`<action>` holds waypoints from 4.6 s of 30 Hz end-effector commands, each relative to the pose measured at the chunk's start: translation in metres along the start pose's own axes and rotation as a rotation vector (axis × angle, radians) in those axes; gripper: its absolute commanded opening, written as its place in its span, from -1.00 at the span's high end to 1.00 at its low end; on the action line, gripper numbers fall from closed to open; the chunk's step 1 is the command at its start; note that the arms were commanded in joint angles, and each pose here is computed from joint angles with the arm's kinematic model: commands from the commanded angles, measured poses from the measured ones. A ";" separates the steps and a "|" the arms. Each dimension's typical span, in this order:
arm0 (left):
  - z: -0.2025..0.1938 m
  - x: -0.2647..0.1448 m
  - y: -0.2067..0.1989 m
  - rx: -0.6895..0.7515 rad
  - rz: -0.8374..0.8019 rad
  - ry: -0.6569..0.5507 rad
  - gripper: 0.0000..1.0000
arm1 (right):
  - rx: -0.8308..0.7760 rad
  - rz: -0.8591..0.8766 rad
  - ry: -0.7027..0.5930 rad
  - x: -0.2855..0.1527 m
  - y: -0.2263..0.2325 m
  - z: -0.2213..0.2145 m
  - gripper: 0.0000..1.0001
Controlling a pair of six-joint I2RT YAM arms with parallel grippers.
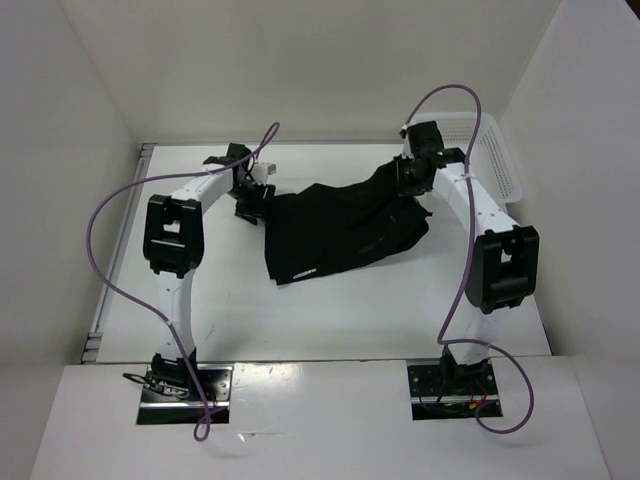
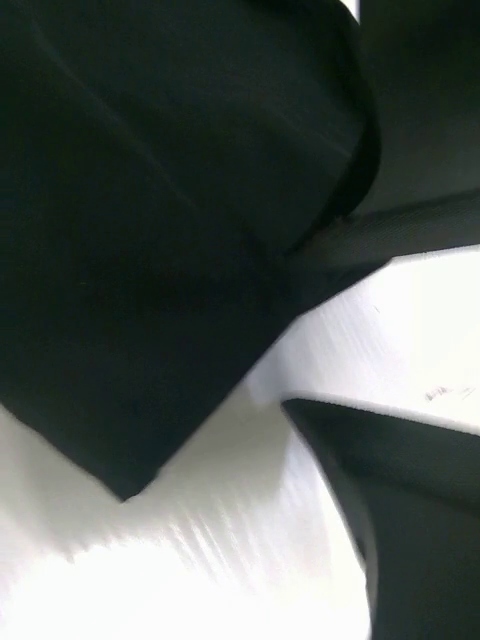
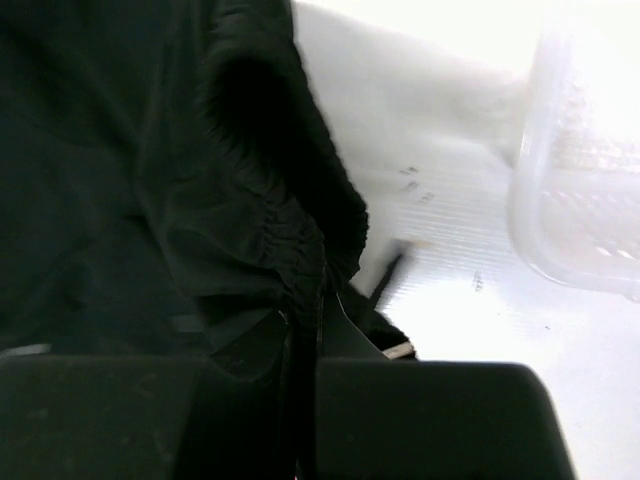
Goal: Fold and stack the shorts
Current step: Fold the shorts
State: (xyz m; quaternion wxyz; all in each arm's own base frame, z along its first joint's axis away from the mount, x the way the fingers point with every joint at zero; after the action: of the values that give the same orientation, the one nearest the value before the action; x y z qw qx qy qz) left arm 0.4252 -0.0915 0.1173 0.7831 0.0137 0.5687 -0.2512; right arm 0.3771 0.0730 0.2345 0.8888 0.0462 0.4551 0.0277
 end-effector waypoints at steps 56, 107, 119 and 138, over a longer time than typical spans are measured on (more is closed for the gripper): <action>0.099 -0.071 0.077 -0.020 0.482 -0.314 -0.69 | -0.106 0.618 -0.103 -0.001 0.329 -0.009 -0.34; -0.076 -0.043 -0.132 0.149 -0.268 0.249 -0.38 | -0.250 0.262 -0.153 -0.022 0.131 -0.111 -0.27; -0.061 -0.016 -0.113 0.114 -0.290 0.210 -0.68 | -0.252 0.258 -0.144 -0.020 0.128 -0.117 -0.27; -0.035 -0.010 -0.110 0.146 -0.361 0.072 0.24 | -0.255 0.277 -0.136 -0.020 0.131 -0.116 -0.27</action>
State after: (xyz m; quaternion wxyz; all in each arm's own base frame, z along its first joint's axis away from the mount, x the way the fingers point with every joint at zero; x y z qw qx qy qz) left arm 0.3354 -0.1659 0.1359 0.6940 -0.0080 0.5997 -0.3984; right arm 0.2686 0.2037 0.1819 0.8921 -0.0125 0.4091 0.1912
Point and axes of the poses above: each gripper's point midway between its finger pads, its own x axis out along the fingers, its own y axis along the line the jaws close on, z = x × y, the point moved 10 cm from there along -x, back along the fingers, and after that the axes turned 6 degrees about x, right-handed, at the moved point
